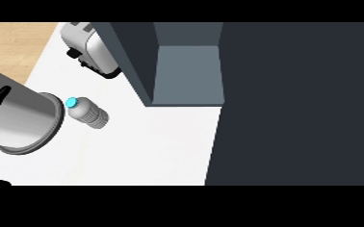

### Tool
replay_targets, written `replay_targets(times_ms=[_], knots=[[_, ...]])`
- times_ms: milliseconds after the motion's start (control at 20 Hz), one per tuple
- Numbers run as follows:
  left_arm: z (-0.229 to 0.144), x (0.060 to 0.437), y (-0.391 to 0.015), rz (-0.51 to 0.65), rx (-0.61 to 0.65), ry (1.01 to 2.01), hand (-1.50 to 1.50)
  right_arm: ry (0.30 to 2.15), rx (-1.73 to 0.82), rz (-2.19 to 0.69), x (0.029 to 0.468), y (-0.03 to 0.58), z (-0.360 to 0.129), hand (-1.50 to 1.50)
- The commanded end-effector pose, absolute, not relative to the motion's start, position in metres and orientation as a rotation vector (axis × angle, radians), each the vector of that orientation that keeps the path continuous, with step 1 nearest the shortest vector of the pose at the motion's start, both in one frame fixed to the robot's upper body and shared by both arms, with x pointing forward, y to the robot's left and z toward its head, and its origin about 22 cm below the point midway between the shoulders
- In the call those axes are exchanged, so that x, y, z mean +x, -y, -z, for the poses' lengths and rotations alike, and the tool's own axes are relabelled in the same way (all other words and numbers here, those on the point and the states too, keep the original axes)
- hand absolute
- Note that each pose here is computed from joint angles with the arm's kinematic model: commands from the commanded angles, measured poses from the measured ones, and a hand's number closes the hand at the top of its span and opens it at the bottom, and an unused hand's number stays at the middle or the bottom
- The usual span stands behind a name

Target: Pick up the bottled water, place it into the cabinet and close the cabinet

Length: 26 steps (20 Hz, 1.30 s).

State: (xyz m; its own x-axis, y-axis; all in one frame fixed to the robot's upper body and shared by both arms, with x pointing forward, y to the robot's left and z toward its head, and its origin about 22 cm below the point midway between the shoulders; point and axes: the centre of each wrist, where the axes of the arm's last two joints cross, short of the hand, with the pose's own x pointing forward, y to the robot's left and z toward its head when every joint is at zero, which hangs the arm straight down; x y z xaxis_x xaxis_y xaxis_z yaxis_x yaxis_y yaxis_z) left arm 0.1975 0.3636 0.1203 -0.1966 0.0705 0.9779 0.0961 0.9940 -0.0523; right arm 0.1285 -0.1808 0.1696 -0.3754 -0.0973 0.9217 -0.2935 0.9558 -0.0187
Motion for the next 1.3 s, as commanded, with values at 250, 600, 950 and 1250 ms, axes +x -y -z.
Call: replay_targets(times_ms=[250, 600, 950, 1250], knots=[[-0.058, 0.206, -0.378, 0.013, -0.106, 1.686, -1.5, 1.987, 0.199, -0.234, 0.113, 0.191, -0.183, -1.5], [-0.034, 0.236, -0.38, 0.008, -0.037, 1.622, -1.5, 1.984, 0.211, -0.238, 0.111, 0.182, -0.18, -1.5], [0.009, 0.251, -0.39, -0.005, -0.046, 1.551, -1.5, 1.978, 0.227, -0.212, 0.097, 0.178, -0.196, -1.5], [0.045, 0.236, -0.4, -0.025, -0.047, 1.505, -1.5, 1.975, 0.213, -0.217, 0.092, 0.175, -0.187, -1.5]])
